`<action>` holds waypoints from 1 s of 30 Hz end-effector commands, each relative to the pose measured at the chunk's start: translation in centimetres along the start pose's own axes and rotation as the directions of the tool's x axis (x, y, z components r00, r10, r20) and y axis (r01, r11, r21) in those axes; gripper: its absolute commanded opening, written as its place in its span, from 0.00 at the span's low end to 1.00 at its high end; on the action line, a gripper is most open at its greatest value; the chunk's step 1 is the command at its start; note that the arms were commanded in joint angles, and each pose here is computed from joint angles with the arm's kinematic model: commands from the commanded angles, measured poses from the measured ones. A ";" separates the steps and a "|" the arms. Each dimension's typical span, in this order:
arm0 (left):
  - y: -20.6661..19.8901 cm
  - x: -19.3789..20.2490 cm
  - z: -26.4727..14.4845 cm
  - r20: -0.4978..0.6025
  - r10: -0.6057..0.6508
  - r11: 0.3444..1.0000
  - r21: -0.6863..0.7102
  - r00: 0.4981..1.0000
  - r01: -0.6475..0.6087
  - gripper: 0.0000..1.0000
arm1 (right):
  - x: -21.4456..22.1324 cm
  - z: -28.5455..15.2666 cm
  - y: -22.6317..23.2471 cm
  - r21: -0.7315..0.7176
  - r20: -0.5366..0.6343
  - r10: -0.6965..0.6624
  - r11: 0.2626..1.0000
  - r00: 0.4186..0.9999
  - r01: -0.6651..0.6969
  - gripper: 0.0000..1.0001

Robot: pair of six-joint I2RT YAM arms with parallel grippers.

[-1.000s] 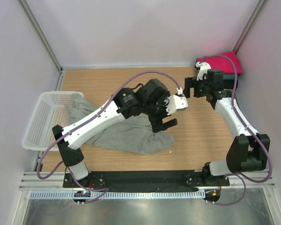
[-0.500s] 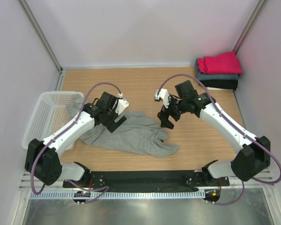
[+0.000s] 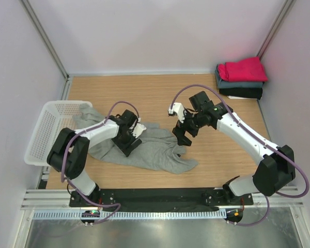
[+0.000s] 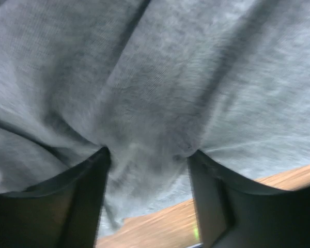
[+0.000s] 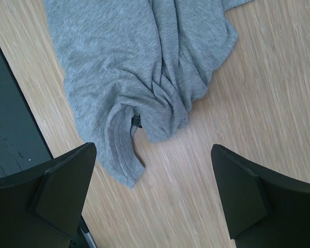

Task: Fold and stack the t-shirts
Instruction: Move the tshirt to the center of the board

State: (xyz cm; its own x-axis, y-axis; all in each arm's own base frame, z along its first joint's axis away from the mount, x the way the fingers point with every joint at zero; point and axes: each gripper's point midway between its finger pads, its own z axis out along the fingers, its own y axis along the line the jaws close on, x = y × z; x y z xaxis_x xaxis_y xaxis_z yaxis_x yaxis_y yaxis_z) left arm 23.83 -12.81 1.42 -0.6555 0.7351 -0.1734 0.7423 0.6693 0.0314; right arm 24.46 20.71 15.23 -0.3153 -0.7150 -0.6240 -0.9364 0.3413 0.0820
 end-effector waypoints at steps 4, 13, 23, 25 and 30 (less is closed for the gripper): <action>-2.4 -2.3 0.9 0.027 -0.022 0.985 0.173 0.999 0.017 0.00 | -1.1 -1.1 -0.8 0.067 0.047 -0.038 0.997 0.998 0.034 1.00; -1.4 -15.3 -9.8 0.407 0.098 0.993 0.023 0.908 -0.117 0.00 | 0.2 -0.6 -3.2 0.216 0.030 -0.018 0.976 0.999 0.011 1.00; -1.8 -19.5 -11.9 0.450 0.083 0.992 0.051 0.889 -0.119 0.52 | 0.1 -1.1 -1.0 0.165 0.131 -0.014 0.986 0.991 -0.008 1.00; -1.6 -18.2 -10.5 0.422 0.068 0.995 0.043 0.904 -0.095 0.63 | -0.2 -0.6 0.0 0.105 0.152 -0.012 0.994 0.988 -0.004 1.00; -0.7 -15.6 -10.3 0.458 0.014 1.000 -0.016 0.889 -0.008 0.86 | 0.2 1.4 0.4 0.016 0.098 0.002 1.000 0.995 -0.004 1.00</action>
State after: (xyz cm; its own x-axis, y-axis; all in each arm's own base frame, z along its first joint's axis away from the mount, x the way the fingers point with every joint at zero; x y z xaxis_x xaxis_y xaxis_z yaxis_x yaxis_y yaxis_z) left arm 31.66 -24.83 12.31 -0.5134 0.6719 -0.5338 0.7962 0.6051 -0.0040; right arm 24.19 19.88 14.08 -0.3107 -0.6639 -0.6802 -0.9138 0.4057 0.0214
